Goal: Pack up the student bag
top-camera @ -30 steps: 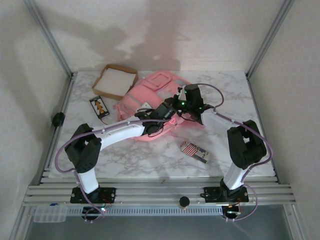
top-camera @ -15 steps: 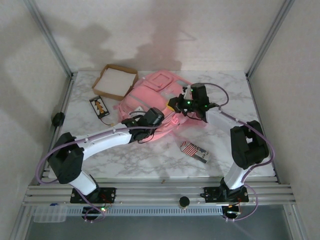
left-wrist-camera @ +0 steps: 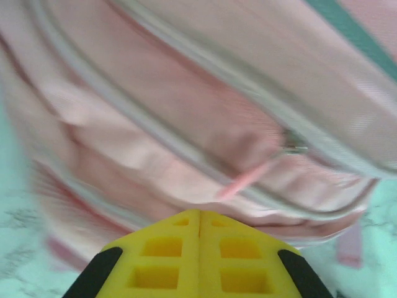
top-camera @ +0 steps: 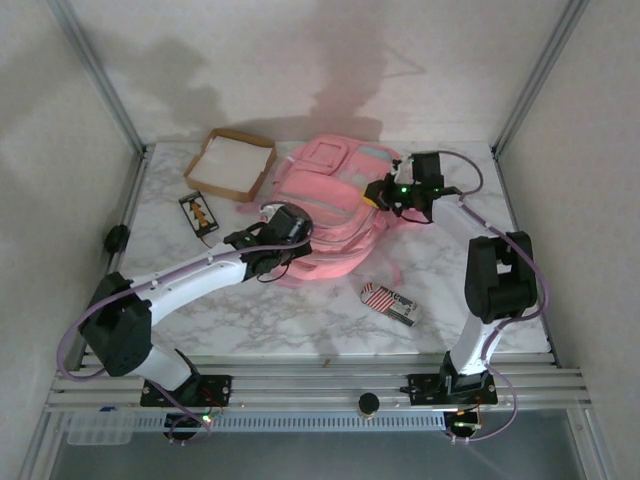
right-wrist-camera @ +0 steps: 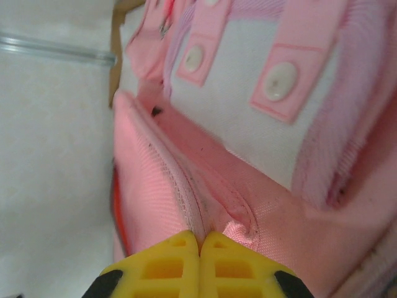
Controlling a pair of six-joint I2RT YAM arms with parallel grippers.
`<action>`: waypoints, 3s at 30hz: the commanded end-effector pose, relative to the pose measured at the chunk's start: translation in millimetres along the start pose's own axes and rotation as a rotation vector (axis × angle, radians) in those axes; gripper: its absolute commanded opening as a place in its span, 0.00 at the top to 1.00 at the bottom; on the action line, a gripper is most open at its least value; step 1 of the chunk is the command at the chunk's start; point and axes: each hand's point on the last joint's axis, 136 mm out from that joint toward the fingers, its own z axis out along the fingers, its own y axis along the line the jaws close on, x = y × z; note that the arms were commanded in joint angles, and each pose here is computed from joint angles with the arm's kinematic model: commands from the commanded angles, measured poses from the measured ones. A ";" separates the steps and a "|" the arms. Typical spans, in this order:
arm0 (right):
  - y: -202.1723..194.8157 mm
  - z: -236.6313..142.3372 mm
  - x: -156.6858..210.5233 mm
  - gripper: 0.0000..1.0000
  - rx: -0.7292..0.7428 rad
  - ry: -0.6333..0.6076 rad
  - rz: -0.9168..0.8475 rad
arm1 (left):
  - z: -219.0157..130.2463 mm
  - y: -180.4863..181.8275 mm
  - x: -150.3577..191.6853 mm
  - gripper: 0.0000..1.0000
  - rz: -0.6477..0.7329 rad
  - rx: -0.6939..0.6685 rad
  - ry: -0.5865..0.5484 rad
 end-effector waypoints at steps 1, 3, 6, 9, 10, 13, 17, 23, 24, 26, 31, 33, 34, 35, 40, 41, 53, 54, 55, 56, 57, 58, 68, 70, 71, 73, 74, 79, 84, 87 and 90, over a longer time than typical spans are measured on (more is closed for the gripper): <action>5.6 -11.4 -30.4 1.00 0.026 -0.093 -0.077 | 6.1 -9.5 -9.8 1.00 0.115 0.036 0.008; 6.1 -13.1 -19.2 0.88 0.033 -0.071 -0.067 | 12.3 -23.2 -9.2 1.00 0.122 0.077 0.016; 4.4 -22.7 1.4 0.73 0.039 -0.067 -0.056 | 24.9 -35.6 -5.0 1.00 0.141 0.112 0.038; -3.6 -25.6 26.2 0.61 0.056 -0.015 -0.035 | 26.9 -43.6 -7.3 1.00 0.164 0.111 0.034; -4.9 -26.5 33.3 0.59 0.057 0.000 -0.027 | 22.6 -50.6 -8.0 1.00 0.181 0.133 0.022; 1.8 -23.8 63.0 0.53 0.034 0.037 0.001 | 19.7 -58.0 -4.8 1.00 0.230 0.161 0.021; 1.7 -9.5 94.5 0.46 0.022 0.062 0.073 | 26.1 -53.6 -1.5 1.00 0.274 0.130 0.047; 5.3 5.4 97.9 0.44 0.015 0.036 0.102 | 26.1 -56.4 -1.3 1.00 0.316 0.146 0.048; 9.2 7.0 98.2 0.44 0.010 0.039 0.102 | 27.7 -54.9 -1.2 1.00 0.326 0.136 0.052; 16.2 4.8 94.3 0.47 -0.002 0.018 0.103 | 31.3 -51.8 0.1 1.00 0.341 0.125 0.059; 29.9 -6.2 81.7 0.46 0.022 -0.023 0.063 | 39.2 -44.6 3.4 0.99 0.380 0.085 0.074; 26.8 -9.7 78.1 0.45 0.051 -0.048 0.057 | 41.5 -44.2 4.8 0.97 0.391 0.079 0.081; 25.0 -9.5 76.5 0.45 0.059 -0.056 0.056 | 42.7 -44.5 6.5 0.97 0.393 0.082 0.087; 25.7 -8.7 74.5 0.47 0.058 -0.059 0.054 | 43.4 -45.7 7.1 0.96 0.394 0.088 0.090; 35.3 1.9 62.1 0.62 0.014 -0.074 0.065 | 42.1 -52.7 5.4 0.91 0.387 0.114 0.088; 36.8 3.2 60.6 0.66 0.007 -0.078 0.064 | 41.0 -54.8 3.7 0.88 0.387 0.116 0.084; 35.8 3.4 55.6 0.93 -0.001 -0.110 0.074 | 47.3 -67.0 0.3 0.55 0.359 0.075 0.074; 36.1 3.5 55.7 0.94 -0.002 -0.110 0.075 | 49.2 -66.6 1.3 0.56 0.374 0.062 0.076; 36.2 3.7 56.3 0.95 -0.006 -0.109 0.077 | 51.1 -65.4 1.2 0.55 0.384 0.048 0.071; 36.3 3.5 55.9 0.95 -0.009 -0.111 0.080 | 52.5 -63.4 0.3 0.55 0.389 0.034 0.065; 35.7 3.9 56.0 0.95 -0.009 -0.112 0.081 | 54.4 -61.1 -0.4 0.55 0.390 0.018 0.061; 35.3 4.3 56.1 0.96 -0.008 -0.111 0.084 | 56.3 -59.7 -0.6 0.55 0.399 0.006 0.062; 32.0 4.4 55.8 1.00 0.000 -0.124 0.086 | 74.2 -70.5 2.3 0.71 0.431 0.022 0.078; 31.7 3.7 55.0 1.00 0.003 -0.130 0.084 | 77.6 -70.2 3.6 0.76 0.440 0.010 0.090; 31.1 3.7 54.4 1.00 0.005 -0.132 0.084 | 78.5 -68.6 3.5 0.79 0.441 0.003 0.090; 30.0 3.8 53.0 1.00 0.012 -0.137 0.081 | 78.8 -61.8 0.6 0.90 0.440 -0.025 0.078; 28.0 3.8 52.6 1.00 0.022 -0.140 0.081 | 77.8 -59.5 -1.9 0.94 0.435 -0.032 0.074; 13.0 -2.0 46.9 1.00 0.071 -0.174 0.092 | 63.4 -37.0 -19.3 1.00 0.382 -0.088 0.036; -4.2 -12.9 32.9 1.00 0.098 -0.208 0.108 | 53.1 -1.0 -36.1 1.00 0.320 -0.132 0.007; -10.0 -24.6 20.2 1.00 0.106 -0.240 0.101 | 55.9 23.1 -47.0 1.00 0.297 -0.171 0.007; -16.2 -36.9 7.2 1.00 0.141 -0.269 0.087 | 57.6 26.4 -60.7 1.00 0.342 -0.176 -0.027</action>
